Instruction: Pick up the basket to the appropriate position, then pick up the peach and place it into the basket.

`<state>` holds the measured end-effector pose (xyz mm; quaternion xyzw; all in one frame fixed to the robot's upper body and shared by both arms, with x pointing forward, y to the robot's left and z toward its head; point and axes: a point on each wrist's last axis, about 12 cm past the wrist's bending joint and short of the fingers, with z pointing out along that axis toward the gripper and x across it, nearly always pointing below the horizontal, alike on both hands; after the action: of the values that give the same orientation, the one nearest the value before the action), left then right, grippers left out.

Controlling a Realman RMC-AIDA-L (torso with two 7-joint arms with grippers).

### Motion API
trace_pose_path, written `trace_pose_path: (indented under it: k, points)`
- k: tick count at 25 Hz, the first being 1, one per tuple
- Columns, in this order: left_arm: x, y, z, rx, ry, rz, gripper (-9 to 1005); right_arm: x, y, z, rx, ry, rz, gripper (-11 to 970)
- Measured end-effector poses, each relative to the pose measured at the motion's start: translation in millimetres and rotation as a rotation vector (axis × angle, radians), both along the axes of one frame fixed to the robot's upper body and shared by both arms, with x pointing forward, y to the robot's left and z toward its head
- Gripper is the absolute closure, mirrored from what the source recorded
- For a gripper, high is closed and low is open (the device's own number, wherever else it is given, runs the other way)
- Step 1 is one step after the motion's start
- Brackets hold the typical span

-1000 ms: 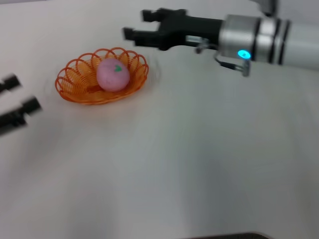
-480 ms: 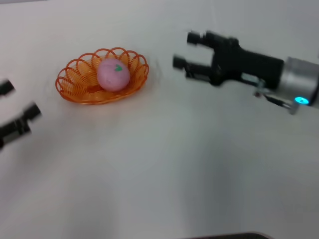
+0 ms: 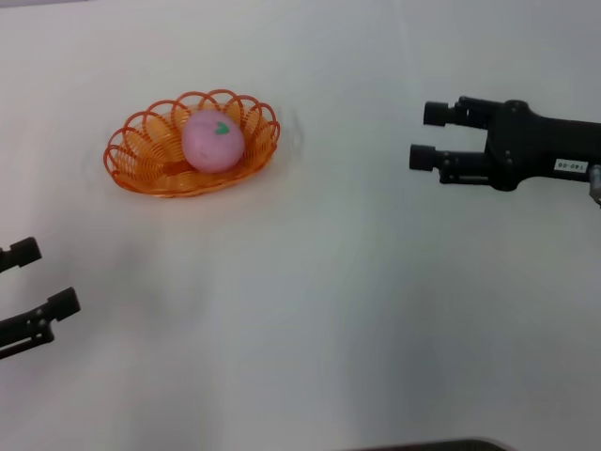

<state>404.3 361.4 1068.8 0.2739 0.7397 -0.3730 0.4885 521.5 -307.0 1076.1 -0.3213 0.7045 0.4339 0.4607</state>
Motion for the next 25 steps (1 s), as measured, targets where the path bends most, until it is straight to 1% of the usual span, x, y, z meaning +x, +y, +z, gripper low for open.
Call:
trace_pose_path:
  k: [4, 8, 25]
  points:
    - [-2.4, 1.4, 0.1, 0.002, 0.007, 0.003, 109, 4.3, 2.9, -0.1, -0.063, 0.056, 0.039, 133]
    - [-3.0, 1.8, -0.2, 0.003, 0.008, 0.006, 108, 7.4, 7.0, 1.3, -0.091, 0.071, 0.053, 133]
    - [0.7, 1.3, 1.7, -0.009, 0.023, 0.001, 108, 8.1, 12.3, -0.7, -0.121, 0.097, 0.070, 133]
